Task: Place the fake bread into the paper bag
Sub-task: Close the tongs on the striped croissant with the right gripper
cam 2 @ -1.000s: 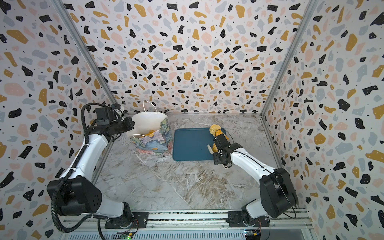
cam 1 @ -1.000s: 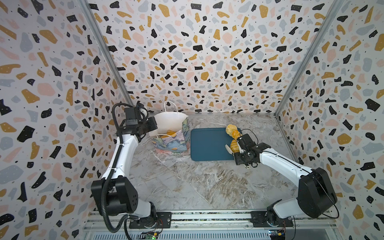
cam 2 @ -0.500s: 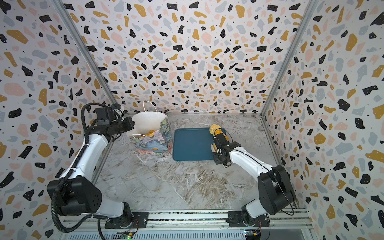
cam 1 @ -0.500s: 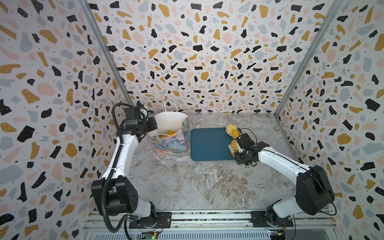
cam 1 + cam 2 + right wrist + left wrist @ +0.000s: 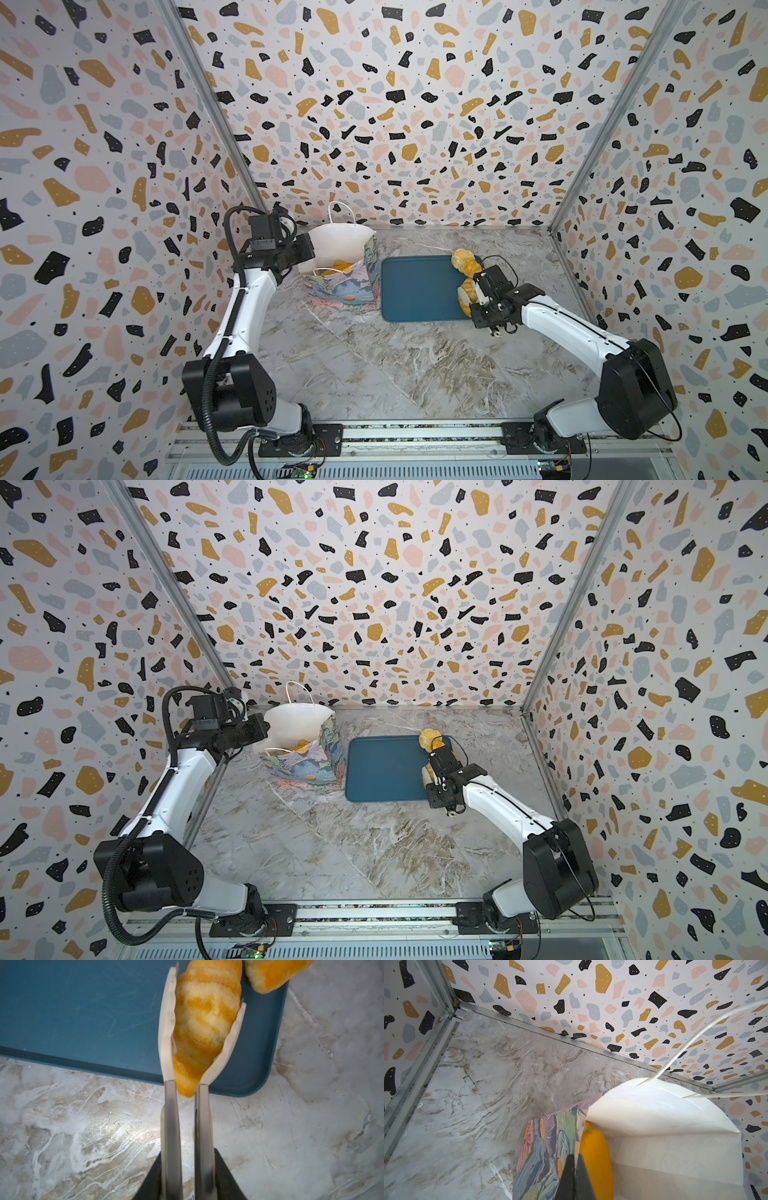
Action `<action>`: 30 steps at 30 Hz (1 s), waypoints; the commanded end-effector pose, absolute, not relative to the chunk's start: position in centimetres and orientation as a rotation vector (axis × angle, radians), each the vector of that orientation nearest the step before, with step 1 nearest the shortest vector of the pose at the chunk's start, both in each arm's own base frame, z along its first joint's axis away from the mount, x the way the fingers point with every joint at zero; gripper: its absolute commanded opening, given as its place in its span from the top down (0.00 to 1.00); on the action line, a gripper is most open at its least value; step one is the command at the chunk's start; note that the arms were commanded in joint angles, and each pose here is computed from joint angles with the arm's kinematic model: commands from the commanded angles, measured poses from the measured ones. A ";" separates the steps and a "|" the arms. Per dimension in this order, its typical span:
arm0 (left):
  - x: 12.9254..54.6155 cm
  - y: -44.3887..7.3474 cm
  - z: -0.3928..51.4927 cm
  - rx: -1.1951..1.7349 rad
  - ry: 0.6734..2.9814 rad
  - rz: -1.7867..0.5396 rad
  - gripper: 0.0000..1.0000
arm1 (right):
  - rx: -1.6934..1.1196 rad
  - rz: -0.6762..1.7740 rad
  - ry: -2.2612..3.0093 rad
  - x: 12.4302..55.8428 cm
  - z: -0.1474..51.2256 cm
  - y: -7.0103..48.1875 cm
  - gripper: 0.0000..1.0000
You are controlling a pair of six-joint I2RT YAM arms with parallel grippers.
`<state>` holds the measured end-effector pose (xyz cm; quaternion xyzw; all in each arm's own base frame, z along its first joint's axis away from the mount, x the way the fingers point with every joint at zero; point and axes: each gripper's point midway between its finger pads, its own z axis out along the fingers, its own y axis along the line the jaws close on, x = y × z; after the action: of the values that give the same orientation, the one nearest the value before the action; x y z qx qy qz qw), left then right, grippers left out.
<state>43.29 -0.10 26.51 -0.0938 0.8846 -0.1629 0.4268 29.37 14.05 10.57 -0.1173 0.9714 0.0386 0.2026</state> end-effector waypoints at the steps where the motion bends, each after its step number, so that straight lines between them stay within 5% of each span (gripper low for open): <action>1: 43.0 -0.5 27.5 -0.215 2.178 -0.421 1.00 | -0.304 0.143 2.678 29.2 12.2 14.1 0.69; 30: 43.0 -0.5 27.5 -0.217 2.178 -0.419 1.00 | -0.349 0.308 2.573 29.1 14.3 16.6 0.71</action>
<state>43.22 -0.11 26.57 -0.0937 0.8843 -0.1629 0.4274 28.81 16.07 12.80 -0.1294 0.9592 0.0955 0.2326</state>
